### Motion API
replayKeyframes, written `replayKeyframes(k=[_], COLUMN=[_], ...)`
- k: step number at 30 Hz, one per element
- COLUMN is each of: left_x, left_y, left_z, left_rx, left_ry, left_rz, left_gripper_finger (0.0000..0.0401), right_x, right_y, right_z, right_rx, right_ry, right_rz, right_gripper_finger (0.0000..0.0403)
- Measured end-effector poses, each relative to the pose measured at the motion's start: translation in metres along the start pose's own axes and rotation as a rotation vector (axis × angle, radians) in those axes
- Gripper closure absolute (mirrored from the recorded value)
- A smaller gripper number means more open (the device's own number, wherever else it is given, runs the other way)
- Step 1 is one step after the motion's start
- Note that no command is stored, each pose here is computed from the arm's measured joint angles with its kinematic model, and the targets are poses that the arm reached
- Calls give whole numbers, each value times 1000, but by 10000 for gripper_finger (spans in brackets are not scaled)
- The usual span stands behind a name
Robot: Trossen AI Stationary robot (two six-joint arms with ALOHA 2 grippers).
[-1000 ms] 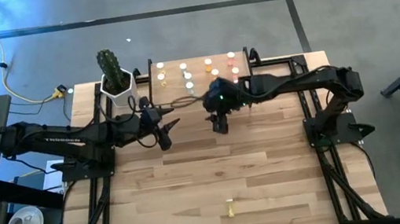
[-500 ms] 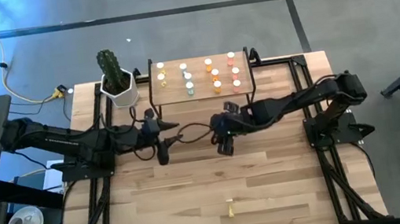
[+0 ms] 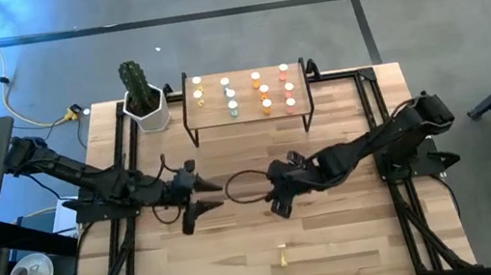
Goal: Pick and place medicine bottles onto shelf by color
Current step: Put the yellow pill bottle on the shelf aligned with the other yellow pill bottles
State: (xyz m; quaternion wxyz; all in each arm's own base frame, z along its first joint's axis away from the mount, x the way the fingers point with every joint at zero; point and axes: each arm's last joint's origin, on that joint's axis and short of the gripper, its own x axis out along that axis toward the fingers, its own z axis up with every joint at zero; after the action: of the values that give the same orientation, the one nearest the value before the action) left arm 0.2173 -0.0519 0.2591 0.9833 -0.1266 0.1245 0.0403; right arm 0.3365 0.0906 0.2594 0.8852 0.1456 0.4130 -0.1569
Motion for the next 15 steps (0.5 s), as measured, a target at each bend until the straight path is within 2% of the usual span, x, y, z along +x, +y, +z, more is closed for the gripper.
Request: replayKeyframes(k=[3, 10, 15], left_x=[-3, -8, -9], left_y=[-9, -22, -23], left_z=[-3, -8, -9], left_rx=[-1, 14, 19], left_ry=[11, 22, 18], left_rz=[-41, -90, -72], left_gripper_finger=[217, 217, 217], right_x=[-5, -16, -20], right_y=[12, 34, 41], right_z=[-9, -28, -34], right_rx=[71, 117, 297], right_ry=[8, 28, 48], right_rz=[27, 81, 98], right_gripper_finger=[213, 213, 213])
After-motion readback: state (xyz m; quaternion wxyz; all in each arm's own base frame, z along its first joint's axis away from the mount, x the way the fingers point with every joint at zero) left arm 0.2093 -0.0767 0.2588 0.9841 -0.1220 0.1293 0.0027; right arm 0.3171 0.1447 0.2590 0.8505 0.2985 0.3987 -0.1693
